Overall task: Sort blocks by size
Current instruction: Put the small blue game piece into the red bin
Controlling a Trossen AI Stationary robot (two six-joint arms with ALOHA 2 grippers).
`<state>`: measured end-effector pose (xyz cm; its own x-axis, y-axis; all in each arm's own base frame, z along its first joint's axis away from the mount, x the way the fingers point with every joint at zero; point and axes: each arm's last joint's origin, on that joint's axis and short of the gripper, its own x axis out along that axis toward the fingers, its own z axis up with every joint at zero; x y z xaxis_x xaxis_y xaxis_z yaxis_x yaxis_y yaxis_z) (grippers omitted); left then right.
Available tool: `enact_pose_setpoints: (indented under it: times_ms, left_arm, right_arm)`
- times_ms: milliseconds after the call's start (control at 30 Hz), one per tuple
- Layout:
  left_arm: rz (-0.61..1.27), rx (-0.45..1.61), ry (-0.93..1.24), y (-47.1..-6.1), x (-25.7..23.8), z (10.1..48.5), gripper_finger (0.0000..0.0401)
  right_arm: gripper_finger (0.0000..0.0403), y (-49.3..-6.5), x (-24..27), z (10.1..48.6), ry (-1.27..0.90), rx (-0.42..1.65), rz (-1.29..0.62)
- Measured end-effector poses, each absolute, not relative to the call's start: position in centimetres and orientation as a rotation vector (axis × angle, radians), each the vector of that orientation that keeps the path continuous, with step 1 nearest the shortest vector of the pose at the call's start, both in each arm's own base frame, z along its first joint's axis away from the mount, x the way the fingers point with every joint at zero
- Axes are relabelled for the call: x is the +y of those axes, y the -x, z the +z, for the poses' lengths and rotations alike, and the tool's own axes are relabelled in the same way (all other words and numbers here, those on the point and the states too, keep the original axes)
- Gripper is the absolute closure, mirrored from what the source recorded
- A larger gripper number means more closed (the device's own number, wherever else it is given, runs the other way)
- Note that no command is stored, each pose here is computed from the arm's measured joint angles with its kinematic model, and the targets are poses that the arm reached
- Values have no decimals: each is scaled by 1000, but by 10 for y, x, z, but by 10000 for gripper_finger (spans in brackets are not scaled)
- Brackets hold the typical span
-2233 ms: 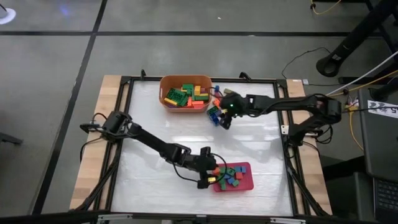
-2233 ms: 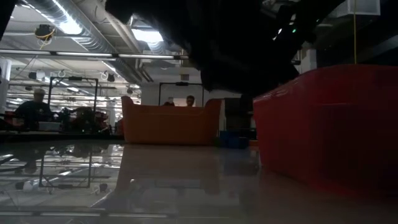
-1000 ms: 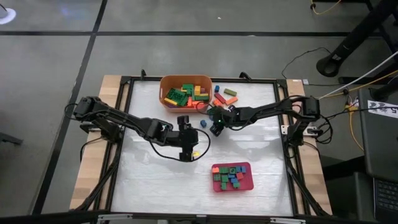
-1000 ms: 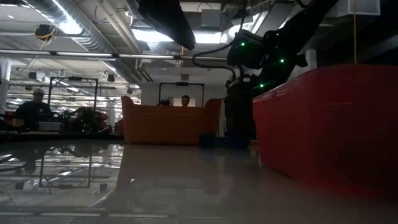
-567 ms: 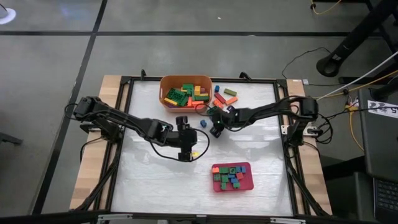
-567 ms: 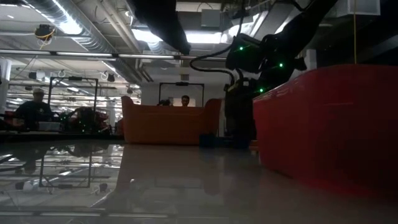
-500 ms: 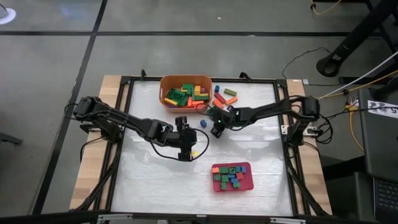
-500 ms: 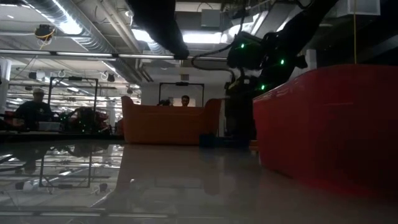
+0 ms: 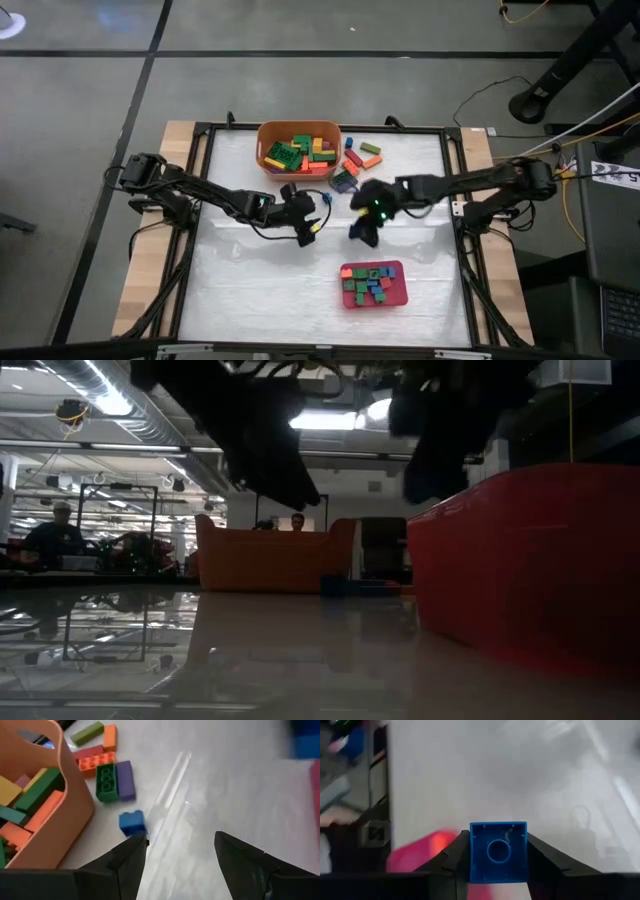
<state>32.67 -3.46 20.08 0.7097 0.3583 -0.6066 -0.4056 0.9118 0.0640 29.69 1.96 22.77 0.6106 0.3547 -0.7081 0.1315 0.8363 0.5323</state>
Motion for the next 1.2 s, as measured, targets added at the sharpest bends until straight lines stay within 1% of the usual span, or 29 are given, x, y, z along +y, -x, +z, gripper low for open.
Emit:
enact_pose_setpoints:
  times_ms: [233,333,467,600,767,900,1200]
  left_arm:
    - [470,546,122,-324,-13,187,180]
    - [491,524,136,-324,-5,185,180]
    - [517,501,152,-325,3,182,180]
    - [525,496,155,-331,6,171,180]
    - [517,523,117,-337,6,154,180]
    - [532,537,119,-340,10,143,180]
    - [578,526,118,-346,29,126,180]
  right_arm:
    - [258,-283,83,232,-484,975,335]
    - [254,-276,103,231,-428,979,354]
    - [234,-270,120,231,-373,973,353]
    - [211,-266,128,231,-341,965,347]
    - [196,-264,132,231,-337,969,360]
    - [190,-265,132,230,-337,974,356]
    - [189,-265,132,230,-327,970,352]
